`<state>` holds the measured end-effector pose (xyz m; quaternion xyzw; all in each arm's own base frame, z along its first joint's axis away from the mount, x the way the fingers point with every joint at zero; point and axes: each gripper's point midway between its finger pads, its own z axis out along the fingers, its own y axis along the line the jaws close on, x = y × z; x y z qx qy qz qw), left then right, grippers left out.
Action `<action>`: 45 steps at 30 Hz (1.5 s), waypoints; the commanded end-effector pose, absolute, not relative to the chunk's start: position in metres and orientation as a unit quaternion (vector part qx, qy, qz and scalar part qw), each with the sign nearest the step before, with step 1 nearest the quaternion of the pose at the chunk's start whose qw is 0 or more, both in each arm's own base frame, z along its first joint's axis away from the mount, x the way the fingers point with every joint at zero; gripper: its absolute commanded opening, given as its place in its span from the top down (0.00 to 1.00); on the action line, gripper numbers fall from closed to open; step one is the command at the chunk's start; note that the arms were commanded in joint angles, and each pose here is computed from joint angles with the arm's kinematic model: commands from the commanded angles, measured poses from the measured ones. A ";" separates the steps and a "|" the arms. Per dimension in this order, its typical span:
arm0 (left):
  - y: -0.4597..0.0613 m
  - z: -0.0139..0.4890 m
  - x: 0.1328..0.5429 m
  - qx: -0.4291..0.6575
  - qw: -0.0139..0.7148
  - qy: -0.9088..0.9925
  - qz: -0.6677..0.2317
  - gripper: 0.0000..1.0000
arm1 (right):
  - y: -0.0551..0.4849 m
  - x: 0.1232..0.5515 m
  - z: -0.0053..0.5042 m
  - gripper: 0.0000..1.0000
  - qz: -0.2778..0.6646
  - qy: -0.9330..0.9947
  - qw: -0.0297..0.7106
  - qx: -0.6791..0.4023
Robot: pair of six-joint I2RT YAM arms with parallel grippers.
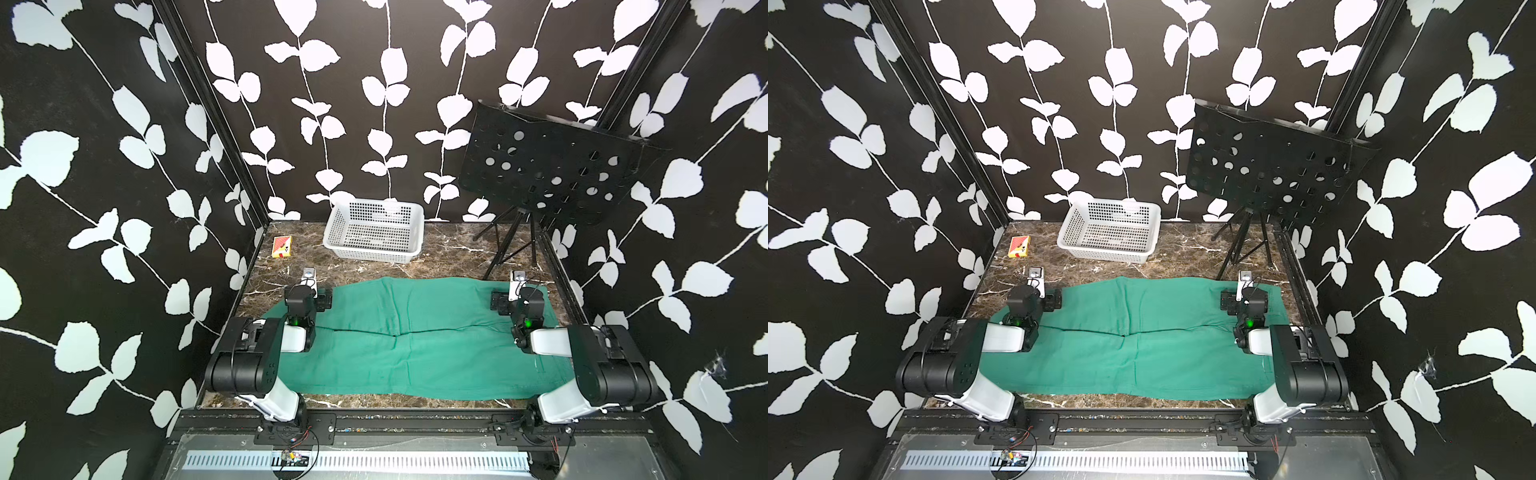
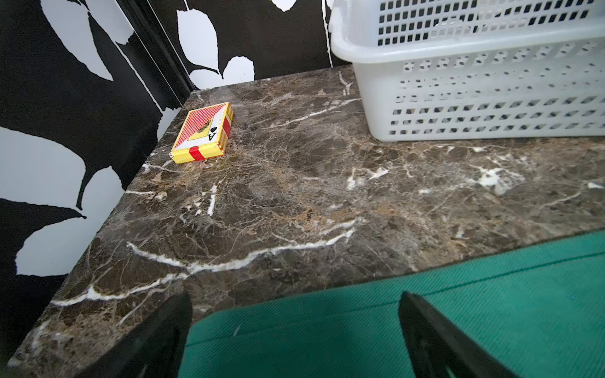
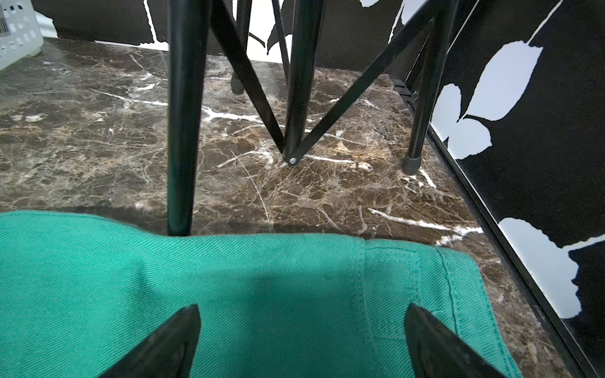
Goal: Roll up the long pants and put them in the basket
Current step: Adjust the long pant at the center of the board.
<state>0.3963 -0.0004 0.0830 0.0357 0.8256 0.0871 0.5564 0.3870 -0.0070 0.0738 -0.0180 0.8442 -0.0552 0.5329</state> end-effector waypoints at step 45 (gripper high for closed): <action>-0.030 0.093 0.338 -0.265 0.297 0.909 -0.127 0.01 | 0.153 0.241 0.113 0.05 0.110 0.968 0.221 -0.039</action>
